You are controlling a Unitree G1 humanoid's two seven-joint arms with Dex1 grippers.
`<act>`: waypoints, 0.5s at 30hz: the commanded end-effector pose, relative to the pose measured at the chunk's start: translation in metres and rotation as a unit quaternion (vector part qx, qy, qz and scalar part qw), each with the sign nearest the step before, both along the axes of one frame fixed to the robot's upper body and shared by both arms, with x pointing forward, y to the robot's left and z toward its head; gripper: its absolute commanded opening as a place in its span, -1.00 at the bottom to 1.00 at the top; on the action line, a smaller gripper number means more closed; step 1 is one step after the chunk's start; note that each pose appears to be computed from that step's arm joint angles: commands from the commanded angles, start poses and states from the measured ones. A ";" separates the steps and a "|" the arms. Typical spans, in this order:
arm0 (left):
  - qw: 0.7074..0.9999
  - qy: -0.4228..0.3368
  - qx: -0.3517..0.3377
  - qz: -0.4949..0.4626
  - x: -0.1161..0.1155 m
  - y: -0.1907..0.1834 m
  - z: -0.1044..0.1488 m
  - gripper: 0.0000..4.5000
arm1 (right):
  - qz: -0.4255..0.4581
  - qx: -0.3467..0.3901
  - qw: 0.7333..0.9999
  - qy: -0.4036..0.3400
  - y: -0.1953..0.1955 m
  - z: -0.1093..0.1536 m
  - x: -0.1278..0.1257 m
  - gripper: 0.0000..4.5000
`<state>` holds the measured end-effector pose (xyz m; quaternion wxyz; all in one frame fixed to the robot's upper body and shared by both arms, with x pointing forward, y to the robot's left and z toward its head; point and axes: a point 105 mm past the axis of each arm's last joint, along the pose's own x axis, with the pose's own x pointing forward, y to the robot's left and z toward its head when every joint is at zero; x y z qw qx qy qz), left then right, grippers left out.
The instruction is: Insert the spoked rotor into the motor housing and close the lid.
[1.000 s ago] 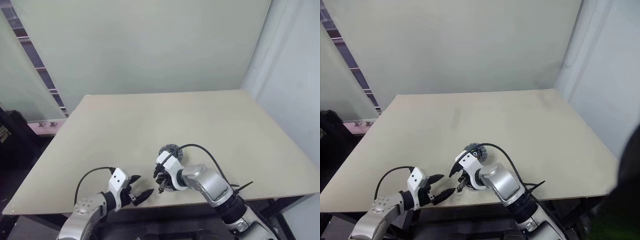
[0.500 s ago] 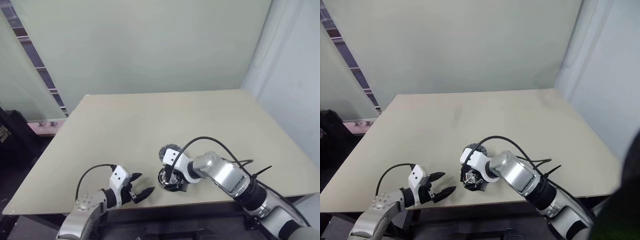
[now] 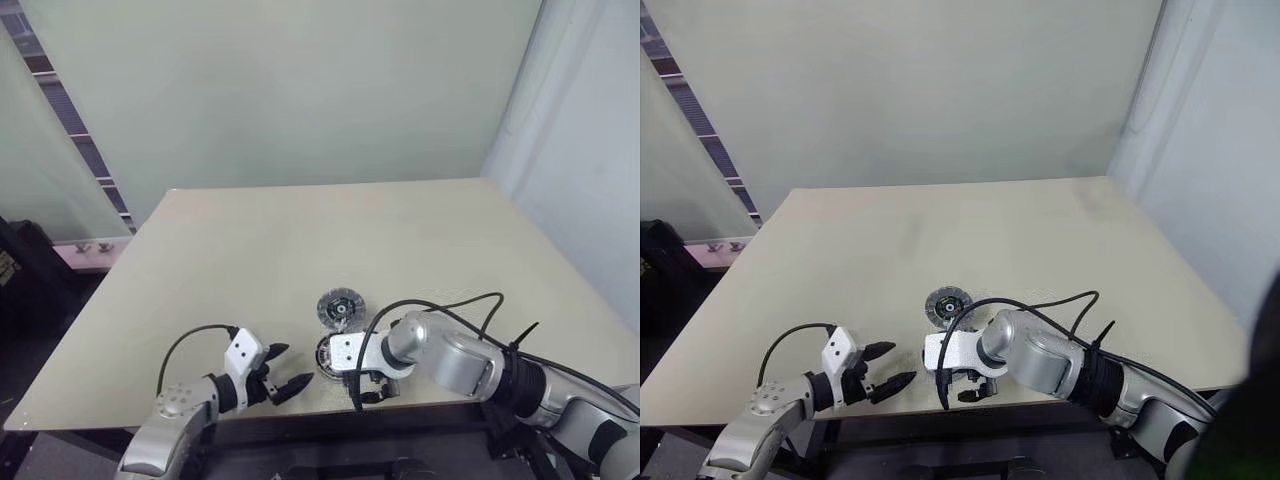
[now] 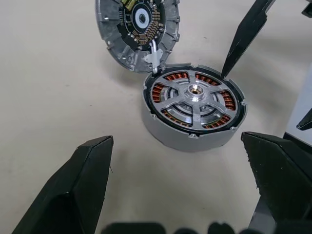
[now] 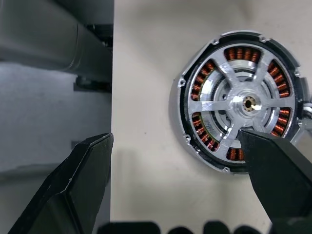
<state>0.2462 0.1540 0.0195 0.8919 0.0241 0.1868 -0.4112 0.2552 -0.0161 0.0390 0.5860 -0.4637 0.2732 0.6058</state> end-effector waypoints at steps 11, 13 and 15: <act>1.000 -0.015 0.000 -0.004 0.002 -0.001 0.008 1.00 | 0.014 -0.016 0.999 -0.049 0.002 0.000 0.016 0.98; 1.000 -0.015 -0.001 -0.004 0.002 -0.002 0.008 1.00 | 0.013 -0.018 0.998 -0.050 0.001 -0.002 0.017 0.98; 1.000 -0.016 -0.001 -0.004 0.002 -0.002 0.008 1.00 | 0.011 -0.021 0.998 -0.051 0.000 -0.004 0.018 0.98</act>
